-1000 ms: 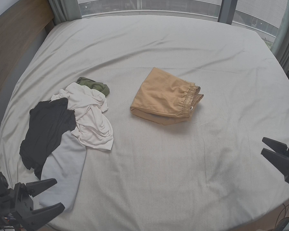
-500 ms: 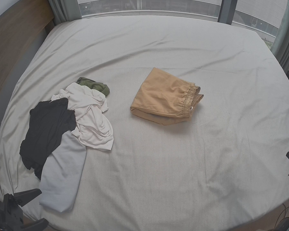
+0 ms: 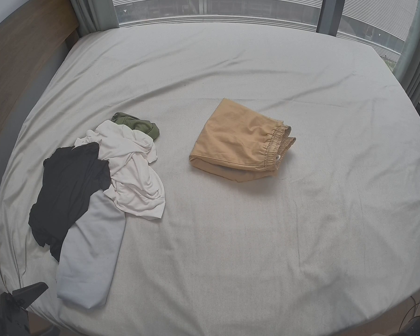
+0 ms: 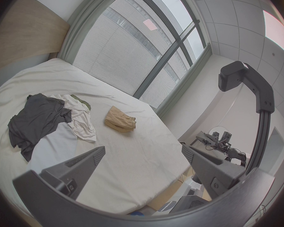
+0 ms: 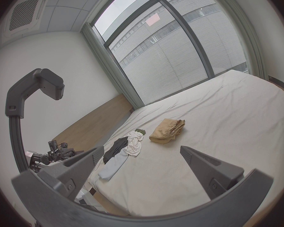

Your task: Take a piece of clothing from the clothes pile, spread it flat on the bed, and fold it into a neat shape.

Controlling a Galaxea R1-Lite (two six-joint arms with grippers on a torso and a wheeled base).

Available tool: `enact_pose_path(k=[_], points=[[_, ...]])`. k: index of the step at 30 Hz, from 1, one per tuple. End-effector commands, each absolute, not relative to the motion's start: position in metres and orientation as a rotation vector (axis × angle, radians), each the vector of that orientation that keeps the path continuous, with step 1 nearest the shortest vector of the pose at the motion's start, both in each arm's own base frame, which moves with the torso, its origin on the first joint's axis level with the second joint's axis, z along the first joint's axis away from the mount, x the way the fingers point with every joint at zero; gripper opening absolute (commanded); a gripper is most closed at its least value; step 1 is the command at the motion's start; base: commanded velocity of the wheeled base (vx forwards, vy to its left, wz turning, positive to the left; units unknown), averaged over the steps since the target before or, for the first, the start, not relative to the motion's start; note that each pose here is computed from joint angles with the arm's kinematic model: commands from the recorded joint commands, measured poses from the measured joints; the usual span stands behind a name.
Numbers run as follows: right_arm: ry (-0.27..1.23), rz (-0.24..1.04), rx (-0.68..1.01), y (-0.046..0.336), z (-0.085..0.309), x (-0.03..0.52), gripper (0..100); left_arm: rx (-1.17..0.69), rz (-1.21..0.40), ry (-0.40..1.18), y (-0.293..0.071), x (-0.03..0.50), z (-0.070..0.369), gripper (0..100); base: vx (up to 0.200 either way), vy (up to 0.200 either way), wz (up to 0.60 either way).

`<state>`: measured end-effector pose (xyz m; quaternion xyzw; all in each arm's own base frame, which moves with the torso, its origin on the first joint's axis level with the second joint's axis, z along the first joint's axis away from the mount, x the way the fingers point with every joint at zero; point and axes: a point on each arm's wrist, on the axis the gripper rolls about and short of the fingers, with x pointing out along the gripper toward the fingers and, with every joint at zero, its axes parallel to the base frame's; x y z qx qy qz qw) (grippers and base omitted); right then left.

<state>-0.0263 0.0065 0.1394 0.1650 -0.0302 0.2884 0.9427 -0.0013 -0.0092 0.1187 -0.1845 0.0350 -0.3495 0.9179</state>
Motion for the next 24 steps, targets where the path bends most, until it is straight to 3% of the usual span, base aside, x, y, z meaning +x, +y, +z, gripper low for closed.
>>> enact_pose_path(k=[1,8,16,18,24], points=[[-0.061,0.546,0.345,0.006,0.125,-0.027,100,-0.377,-0.697,0.032,-0.007,-0.009,0.11,100,0.0,0.0,0.0],[-0.048,0.488,0.348,0.005,0.117,-0.023,100,-0.372,-0.655,0.052,-0.008,-0.014,0.102,100,0.0,0.0,0.0],[-0.027,0.281,0.259,0.002,0.1,-0.017,100,-0.301,-0.566,0.051,-0.007,-0.019,0.09,100,0.0,0.0,0.0],[0.001,0.113,0.186,-0.002,0.089,-0.014,100,-0.25,-0.516,0.038,-0.008,-0.018,0.089,100,0.0,0.0,0.0],[0.024,-0.028,0.063,-0.002,0.084,-0.015,100,-0.163,-0.411,0.001,-0.01,-0.022,0.083,100,0.0,0.0,0.0]])
